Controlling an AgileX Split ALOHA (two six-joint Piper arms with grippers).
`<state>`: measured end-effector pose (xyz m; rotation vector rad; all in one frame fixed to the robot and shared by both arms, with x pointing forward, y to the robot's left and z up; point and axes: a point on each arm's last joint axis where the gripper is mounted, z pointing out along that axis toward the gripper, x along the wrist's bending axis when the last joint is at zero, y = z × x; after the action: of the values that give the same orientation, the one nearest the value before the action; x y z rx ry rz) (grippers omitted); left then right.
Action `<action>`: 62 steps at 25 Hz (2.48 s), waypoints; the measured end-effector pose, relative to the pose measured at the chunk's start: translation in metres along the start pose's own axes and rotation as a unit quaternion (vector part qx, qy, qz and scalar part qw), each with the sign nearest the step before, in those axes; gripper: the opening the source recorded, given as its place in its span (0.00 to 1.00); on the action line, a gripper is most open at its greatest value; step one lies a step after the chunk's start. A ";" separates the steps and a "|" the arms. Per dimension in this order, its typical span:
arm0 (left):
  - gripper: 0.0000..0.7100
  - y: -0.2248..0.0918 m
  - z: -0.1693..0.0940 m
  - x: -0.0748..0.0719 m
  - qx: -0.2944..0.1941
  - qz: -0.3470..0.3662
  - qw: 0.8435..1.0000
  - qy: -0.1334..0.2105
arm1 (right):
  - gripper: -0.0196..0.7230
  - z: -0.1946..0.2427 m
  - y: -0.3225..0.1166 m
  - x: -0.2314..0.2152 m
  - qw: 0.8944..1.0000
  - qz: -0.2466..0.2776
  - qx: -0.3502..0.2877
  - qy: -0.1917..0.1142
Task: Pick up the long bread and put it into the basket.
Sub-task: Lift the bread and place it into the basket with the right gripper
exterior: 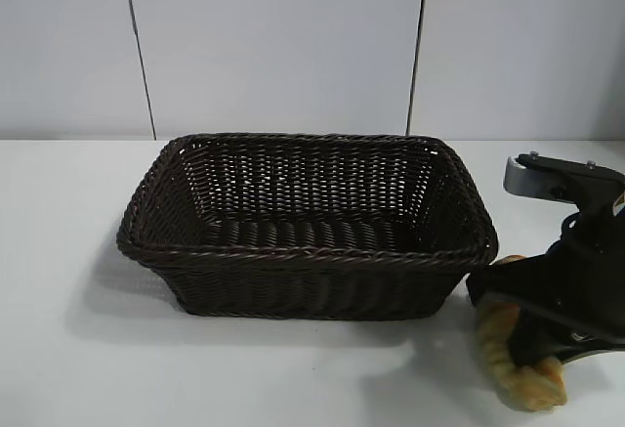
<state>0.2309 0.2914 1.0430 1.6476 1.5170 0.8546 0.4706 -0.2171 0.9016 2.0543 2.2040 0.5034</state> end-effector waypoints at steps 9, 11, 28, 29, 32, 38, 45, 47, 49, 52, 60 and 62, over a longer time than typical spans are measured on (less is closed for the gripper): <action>0.98 0.000 0.000 0.000 0.000 0.000 1.000 0.000 | 0.17 -0.045 0.001 0.003 1.000 -0.014 -0.024 0.001; 0.98 0.000 0.000 0.000 0.000 0.000 1.000 0.000 | 0.17 -0.054 0.004 0.003 1.000 -0.019 -0.021 -0.010; 0.98 0.000 0.000 0.000 0.000 0.000 1.000 0.000 | 0.17 -0.121 0.082 0.023 0.995 -0.047 -0.086 -0.030; 0.98 0.000 0.000 0.000 0.000 0.000 1.000 0.000 | 0.17 -0.122 0.087 0.025 0.994 -0.055 -0.086 -0.029; 0.98 0.000 0.000 0.000 0.000 0.000 1.000 0.000 | 0.17 -0.119 0.104 0.032 0.993 -0.080 -0.084 -0.015; 0.98 0.000 0.000 0.000 0.000 0.000 1.000 0.000 | 0.17 -0.098 0.129 0.054 0.975 -0.207 -0.073 0.026; 0.98 0.000 0.000 0.000 0.000 0.000 1.000 0.000 | 0.17 -0.067 0.135 0.106 0.862 -0.499 -0.087 0.034; 0.98 0.000 0.000 0.000 0.000 0.000 1.000 0.000 | 0.17 -0.055 0.134 0.119 0.821 -0.564 -0.085 0.035; 0.98 0.000 0.000 0.000 0.000 0.000 1.000 0.000 | 0.17 -0.042 0.137 0.127 0.802 -0.591 -0.083 0.036; 0.98 0.000 0.000 0.000 0.000 0.000 1.000 0.000 | 0.17 -0.023 0.142 0.131 0.797 -0.598 -0.077 0.037; 0.98 0.000 0.000 0.000 0.000 0.000 1.000 0.000 | 0.17 0.032 0.135 0.127 0.796 -0.603 -0.019 0.046; 0.98 0.000 0.000 0.000 0.000 0.000 1.000 0.000 | 0.17 0.033 0.137 0.127 0.797 -0.602 -0.027 0.043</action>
<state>0.2309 0.2914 1.0430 1.6476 1.5170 0.8546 0.5986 -0.0804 0.9312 0.2729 2.8512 0.4500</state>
